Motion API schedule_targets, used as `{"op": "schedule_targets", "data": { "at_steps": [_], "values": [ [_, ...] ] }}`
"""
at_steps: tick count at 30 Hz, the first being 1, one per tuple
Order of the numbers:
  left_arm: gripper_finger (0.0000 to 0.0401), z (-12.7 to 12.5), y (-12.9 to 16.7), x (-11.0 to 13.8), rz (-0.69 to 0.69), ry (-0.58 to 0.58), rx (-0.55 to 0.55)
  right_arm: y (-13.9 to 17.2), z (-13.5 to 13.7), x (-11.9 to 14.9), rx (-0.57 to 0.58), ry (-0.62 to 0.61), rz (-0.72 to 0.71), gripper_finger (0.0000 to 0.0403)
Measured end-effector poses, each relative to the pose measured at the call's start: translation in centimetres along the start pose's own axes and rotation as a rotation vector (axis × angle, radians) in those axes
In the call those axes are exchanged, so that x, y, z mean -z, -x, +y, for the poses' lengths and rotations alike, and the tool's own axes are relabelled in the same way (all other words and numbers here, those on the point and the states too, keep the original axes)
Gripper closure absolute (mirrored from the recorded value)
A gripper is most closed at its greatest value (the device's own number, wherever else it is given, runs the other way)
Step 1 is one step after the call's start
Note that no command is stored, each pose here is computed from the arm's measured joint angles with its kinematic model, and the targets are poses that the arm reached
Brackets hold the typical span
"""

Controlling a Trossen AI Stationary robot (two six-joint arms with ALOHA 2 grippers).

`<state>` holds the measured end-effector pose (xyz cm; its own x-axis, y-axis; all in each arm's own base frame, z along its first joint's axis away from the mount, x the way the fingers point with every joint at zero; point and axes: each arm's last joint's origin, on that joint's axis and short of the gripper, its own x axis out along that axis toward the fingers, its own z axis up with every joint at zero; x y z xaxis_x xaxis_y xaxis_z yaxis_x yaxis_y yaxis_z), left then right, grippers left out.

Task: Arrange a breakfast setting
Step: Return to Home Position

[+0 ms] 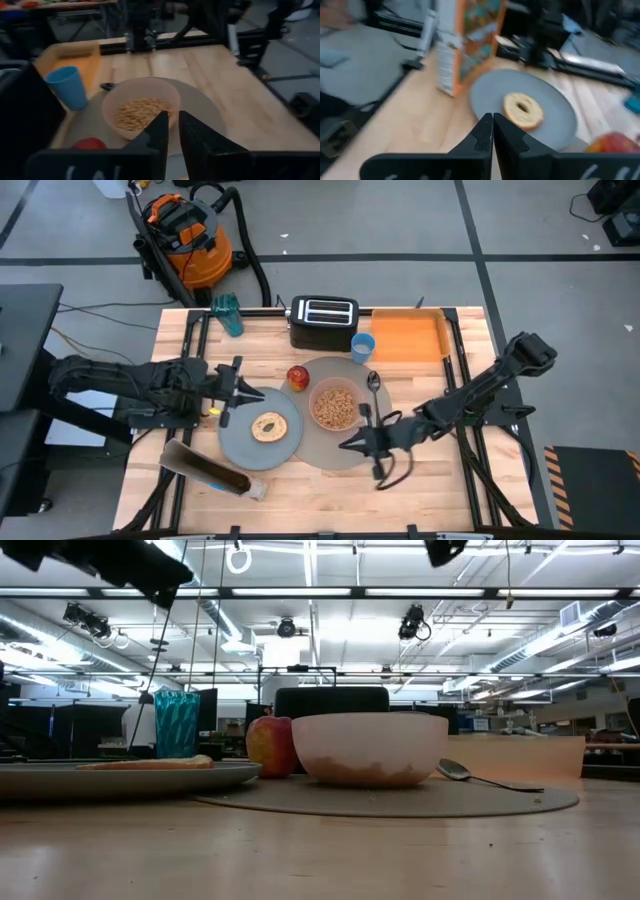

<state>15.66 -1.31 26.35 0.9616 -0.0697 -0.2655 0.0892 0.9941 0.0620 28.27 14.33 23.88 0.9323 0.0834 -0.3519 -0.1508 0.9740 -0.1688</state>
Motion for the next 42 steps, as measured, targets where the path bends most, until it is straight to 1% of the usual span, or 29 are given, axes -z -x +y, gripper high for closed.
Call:
{"op": "schedule_targets", "data": {
  "at_steps": [3,5,7,9,14,17,19,23,26,28,32,36,37,39,40,41,42],
  "values": [
    [0.0358,0.3,0.5,1.4,-0.007,0.032,0.010,1.6,-0.6,0.2,-0.070,0.001,-0.064,0.0384],
    [0.0363,0.4,0.8,2.1,-0.034,0.038,0.000,2.6,-1.5,1.0,-0.113,-0.043,-0.110,0.0390],
    [0.0366,0.4,1.1,2.7,-0.084,0.048,-0.004,4.0,-2.5,2.2,-0.122,-0.099,-0.129,0.0395],
    [0.0367,0.3,1.2,3.5,-0.126,0.057,-0.004,5.7,-3.3,3.6,-0.113,-0.142,-0.138,0.0397],
    [0.0367,0.1,1.6,5.7,-0.183,0.065,-0.012,10.5,-5.0,5.9,-0.059,-0.223,-0.258,0.0390],
    [0.0367,0.2,1.9,6.1,-0.231,0.081,-0.045,12.7,-7.3,6.4,0.024,-0.326,-0.341,0.0391],
    [0.0367,0.2,2.0,6.4,-0.259,0.088,-0.065,14.0,-8.9,6.7,0.068,-0.369,-0.349,0.0395],
    [0.0367,0.2,2.2,6.5,-0.293,0.098,-0.067,15.8,-10.5,7.2,0.016,-0.359,-0.368,0.0397],
    [0.0367,0.2,2.1,6.5,-0.288,0.112,-0.065,17.0,-10.5,7.5,-0.032,-0.309,-0.436,0.0396],
    [0.0367,0.2,2.1,6.5,-0.288,0.110,-0.065,17.4,-10.2,8.1,-0.034,-0.264,-0.481,0.0397],
    [0.0367,0.2,2.1,6.5,-0.288,0.094,-0.067,18.1,-10.2,9.6,0.006,-0.254,-0.539,0.0398],
    [0.0367,0.2,2.1,6.5,-0.288,0.095,-0.067,19.9,-11.0,9.2,0.107,-0.239,-0.554,0.0398],
    [0.0367,0.2,2.1,6.5,-0.288,0.101,-0.066,20.6,-11.0,9.0,0.098,-0.230,-0.568,0.0398],
    [0.0367,0.2,2.1,6.5,-0.288,0.113,-0.061,21.4,-10.8,9.0,0.014,-0.214,-0.602,0.0398],
    [0.0367,0.1,2.1,6.5,-0.288,0.113,-0.058,21.2,-10.7,9.1,-0.030,-0.213,-0.601,0.0398],
    [0.0367,0.1,2.1,6.5,-0.288,0.111,-0.053,20.8,-10.5,9.6,-0.060,-0.227,-0.569,0.0398],
    [0.0367,0.0,2.1,6.5,-0.287,0.109,-0.048,20.2,-10.5,10.1,-0.066,-0.245,-0.545,0.0398]
  ]
}}
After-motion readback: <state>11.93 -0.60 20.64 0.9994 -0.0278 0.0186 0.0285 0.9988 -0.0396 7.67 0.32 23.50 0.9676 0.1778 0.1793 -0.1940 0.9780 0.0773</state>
